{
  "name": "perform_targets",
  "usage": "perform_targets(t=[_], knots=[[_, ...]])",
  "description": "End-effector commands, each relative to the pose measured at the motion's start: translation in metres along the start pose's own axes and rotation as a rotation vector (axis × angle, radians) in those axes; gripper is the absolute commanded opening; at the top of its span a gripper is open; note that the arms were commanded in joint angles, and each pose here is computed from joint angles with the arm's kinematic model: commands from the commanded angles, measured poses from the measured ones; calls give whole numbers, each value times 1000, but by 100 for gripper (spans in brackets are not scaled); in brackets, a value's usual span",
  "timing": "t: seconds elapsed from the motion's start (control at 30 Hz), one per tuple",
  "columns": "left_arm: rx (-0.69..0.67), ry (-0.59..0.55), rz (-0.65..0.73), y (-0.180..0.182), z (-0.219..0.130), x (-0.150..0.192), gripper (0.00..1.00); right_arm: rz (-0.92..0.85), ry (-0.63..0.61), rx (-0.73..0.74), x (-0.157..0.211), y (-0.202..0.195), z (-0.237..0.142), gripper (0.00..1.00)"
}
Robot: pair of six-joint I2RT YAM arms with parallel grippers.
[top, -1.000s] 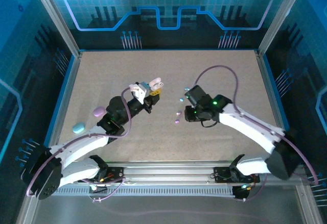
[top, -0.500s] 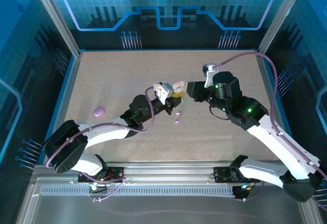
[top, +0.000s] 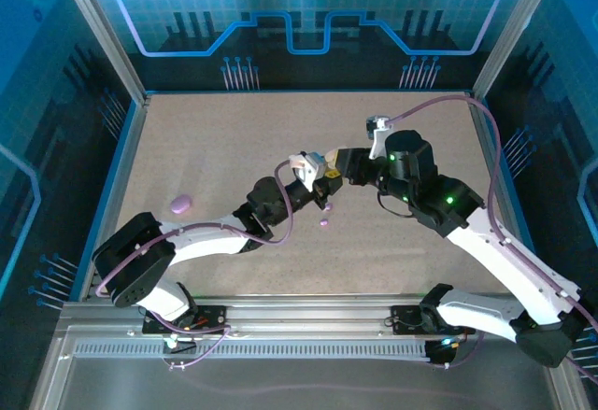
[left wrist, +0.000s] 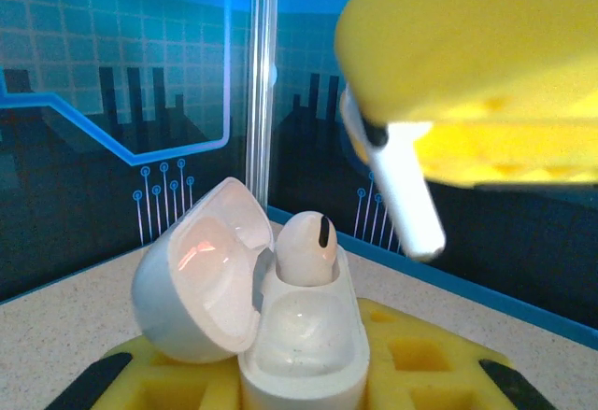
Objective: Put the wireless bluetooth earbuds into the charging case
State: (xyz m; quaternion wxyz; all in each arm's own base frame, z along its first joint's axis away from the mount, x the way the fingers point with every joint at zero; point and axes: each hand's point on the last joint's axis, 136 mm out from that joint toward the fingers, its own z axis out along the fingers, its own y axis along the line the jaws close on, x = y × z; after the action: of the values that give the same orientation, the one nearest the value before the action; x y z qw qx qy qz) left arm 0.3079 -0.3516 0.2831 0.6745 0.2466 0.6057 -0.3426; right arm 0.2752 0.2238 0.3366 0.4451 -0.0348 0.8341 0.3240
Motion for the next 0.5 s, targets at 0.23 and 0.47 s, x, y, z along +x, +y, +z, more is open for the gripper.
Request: perform_targets(t=[0.23, 0.47], knots=[[17, -100, 3, -10, 5, -31, 23, 22, -10, 9, 0, -3, 11, 28], [17, -110, 2, -11, 4, -33, 23, 12, -3, 34, 3, -7, 16, 28]])
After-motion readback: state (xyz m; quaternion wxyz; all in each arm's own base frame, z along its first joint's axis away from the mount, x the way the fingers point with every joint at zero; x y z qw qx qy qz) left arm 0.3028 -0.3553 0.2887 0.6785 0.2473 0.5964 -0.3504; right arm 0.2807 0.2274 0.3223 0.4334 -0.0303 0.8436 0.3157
